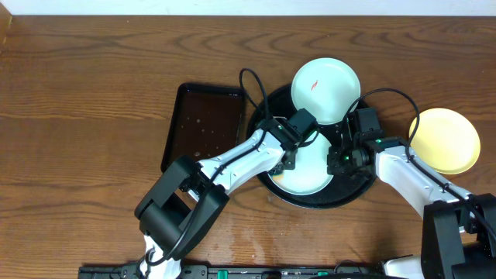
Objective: Clean dirty plates on tray and stack at the side
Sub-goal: 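Scrub the front pale green plate with the sponge in the left gripper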
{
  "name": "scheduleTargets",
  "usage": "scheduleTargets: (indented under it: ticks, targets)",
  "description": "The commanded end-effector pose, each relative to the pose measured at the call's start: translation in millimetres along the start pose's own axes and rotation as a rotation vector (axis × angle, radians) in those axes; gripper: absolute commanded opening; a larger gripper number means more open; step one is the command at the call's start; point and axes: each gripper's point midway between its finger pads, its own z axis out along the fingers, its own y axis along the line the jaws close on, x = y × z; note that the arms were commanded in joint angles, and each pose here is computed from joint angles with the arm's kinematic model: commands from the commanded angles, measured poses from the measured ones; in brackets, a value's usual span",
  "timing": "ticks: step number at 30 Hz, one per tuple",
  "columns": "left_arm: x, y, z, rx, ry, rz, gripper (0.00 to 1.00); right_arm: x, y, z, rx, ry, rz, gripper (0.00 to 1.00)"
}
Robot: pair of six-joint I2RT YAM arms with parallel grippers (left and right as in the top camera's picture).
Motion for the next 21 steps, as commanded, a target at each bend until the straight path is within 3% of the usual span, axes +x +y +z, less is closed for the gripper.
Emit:
scheduleTargets:
  ticks: [1, 6, 9, 17, 21]
  targets:
    - [-30, 64, 4, -0.323, -0.153, -0.005, 0.08, 12, -16, 9, 0.092, 0.027, -0.014, 0.01]
    - [-45, 54, -9, -0.295, -0.181, -0.017, 0.07, 12, -16, 9, 0.092, 0.027, -0.014, 0.01]
    - [-46, 33, -16, -0.186, -0.150, -0.035, 0.08, 12, -16, 9, 0.092, 0.029, -0.014, 0.01]
    - [1, -62, 2, 0.316, 0.163, -0.089, 0.08, 13, -16, 9, 0.093, 0.031, -0.013, 0.01]
    - [27, -93, 11, 0.448, 0.296, -0.064, 0.08, 13, -16, 9, 0.093, 0.030, -0.014, 0.01]
